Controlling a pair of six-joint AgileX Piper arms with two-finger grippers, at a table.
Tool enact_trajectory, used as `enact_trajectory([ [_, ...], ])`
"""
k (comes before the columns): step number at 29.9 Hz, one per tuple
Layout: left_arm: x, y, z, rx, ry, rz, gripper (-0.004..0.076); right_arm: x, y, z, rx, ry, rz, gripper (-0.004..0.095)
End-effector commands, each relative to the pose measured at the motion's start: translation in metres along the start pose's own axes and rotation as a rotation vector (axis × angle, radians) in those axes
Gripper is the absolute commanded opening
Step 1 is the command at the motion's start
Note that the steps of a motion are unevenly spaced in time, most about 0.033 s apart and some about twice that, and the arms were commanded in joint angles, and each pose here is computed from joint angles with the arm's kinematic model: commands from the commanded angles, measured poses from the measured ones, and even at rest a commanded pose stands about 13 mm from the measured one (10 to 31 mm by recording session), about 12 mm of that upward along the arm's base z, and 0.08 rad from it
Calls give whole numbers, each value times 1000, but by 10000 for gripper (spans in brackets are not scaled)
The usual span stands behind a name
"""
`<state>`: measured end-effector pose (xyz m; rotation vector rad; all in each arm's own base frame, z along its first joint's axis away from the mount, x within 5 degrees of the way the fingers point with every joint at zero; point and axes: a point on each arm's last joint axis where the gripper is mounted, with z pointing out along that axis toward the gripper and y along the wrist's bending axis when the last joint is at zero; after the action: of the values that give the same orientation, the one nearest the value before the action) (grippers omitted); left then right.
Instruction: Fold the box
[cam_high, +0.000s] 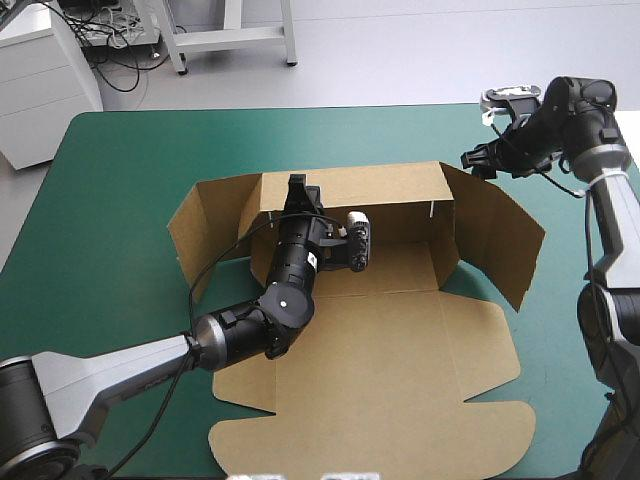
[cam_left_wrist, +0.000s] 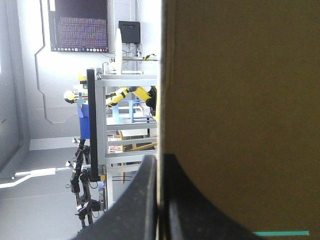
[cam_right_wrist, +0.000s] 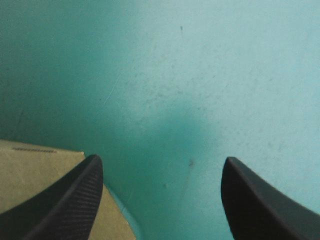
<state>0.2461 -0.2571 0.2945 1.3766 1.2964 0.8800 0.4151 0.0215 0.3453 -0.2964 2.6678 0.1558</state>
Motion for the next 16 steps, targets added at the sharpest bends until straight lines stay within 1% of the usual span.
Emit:
enact_trajectory([
  [1, -1, 29, -10, -127, -18, -3, -32, 12, 2, -38, -47, -72, -20, 616],
  [5, -1, 29, -10, -128, -16, -3, -32, 27, 6, -43, -82, -106, -39, 616],
  [7, -1, 29, -10, -128, -16, -3, -32, 36, 8, -44, -86, -118, -55, 612],
  [11, -1, 29, -10, -128, -16, -3, -32, 54, 15, -44, -116, -141, -107, 574],
  [16, 0, 29, -10, -129, -14, -3, -32, 74, 23, -41, -155, -157, -178, 574],
])
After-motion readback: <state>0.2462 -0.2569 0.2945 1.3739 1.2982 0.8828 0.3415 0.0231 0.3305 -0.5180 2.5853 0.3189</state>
